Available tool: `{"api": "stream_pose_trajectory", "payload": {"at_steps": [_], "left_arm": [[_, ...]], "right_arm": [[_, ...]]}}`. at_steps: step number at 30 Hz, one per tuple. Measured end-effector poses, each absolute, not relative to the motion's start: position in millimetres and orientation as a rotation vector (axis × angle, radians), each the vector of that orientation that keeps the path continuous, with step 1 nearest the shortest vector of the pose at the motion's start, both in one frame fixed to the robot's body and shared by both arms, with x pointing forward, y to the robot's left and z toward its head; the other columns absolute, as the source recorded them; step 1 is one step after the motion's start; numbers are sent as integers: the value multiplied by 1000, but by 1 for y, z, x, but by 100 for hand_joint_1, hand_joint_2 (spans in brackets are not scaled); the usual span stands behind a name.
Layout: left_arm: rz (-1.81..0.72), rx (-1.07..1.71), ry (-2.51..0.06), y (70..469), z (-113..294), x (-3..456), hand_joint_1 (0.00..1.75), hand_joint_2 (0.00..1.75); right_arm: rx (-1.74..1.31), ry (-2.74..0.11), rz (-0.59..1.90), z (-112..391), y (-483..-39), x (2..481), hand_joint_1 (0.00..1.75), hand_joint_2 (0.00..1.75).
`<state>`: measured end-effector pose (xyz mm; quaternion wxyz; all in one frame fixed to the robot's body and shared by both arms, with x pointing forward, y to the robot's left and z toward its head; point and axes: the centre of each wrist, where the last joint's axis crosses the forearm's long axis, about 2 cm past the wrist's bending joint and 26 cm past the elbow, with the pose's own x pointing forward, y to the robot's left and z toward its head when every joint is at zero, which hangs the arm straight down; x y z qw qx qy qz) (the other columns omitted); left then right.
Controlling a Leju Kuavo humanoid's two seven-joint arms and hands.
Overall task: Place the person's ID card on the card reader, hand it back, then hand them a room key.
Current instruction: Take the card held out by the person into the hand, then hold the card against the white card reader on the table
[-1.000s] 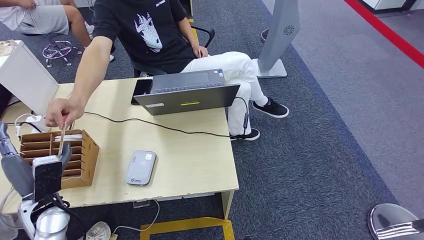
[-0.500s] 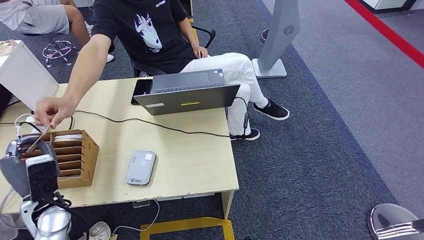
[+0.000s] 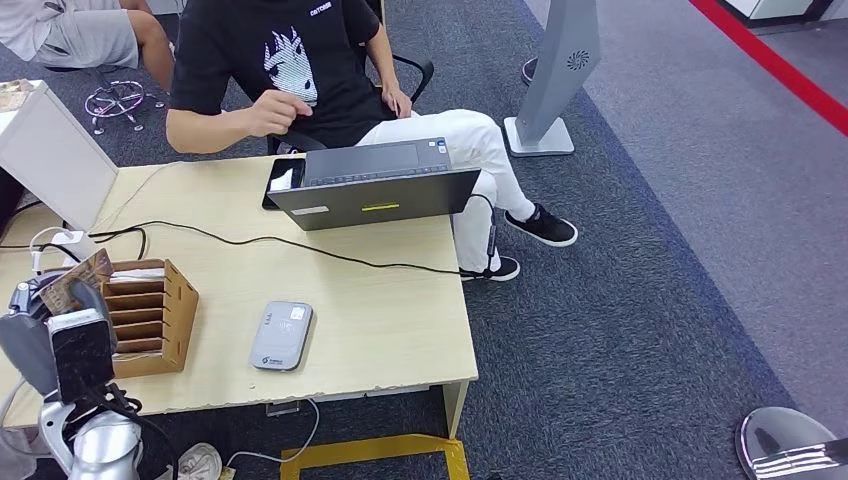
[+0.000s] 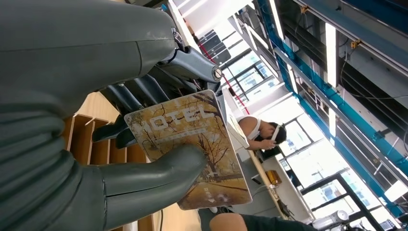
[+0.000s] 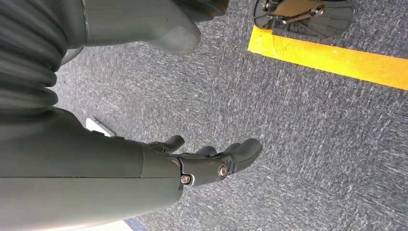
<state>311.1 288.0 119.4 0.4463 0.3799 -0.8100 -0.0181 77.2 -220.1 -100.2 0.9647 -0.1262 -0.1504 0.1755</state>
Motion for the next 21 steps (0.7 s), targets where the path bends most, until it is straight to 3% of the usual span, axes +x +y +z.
{"api": "stream_pose_trajectory", "payload": {"at_steps": [9, 21], "left_arm": [[-72, 902, -2002, 279, 115, 308, 175, 175], [-195, 637, -1888, 213, 82, 263, 175, 175]], "right_arm": [[-258, -310, 355, -100, -220, 77, 0, 175], [-262, -313, 326, -102, -221, 69, 0, 175]]}}
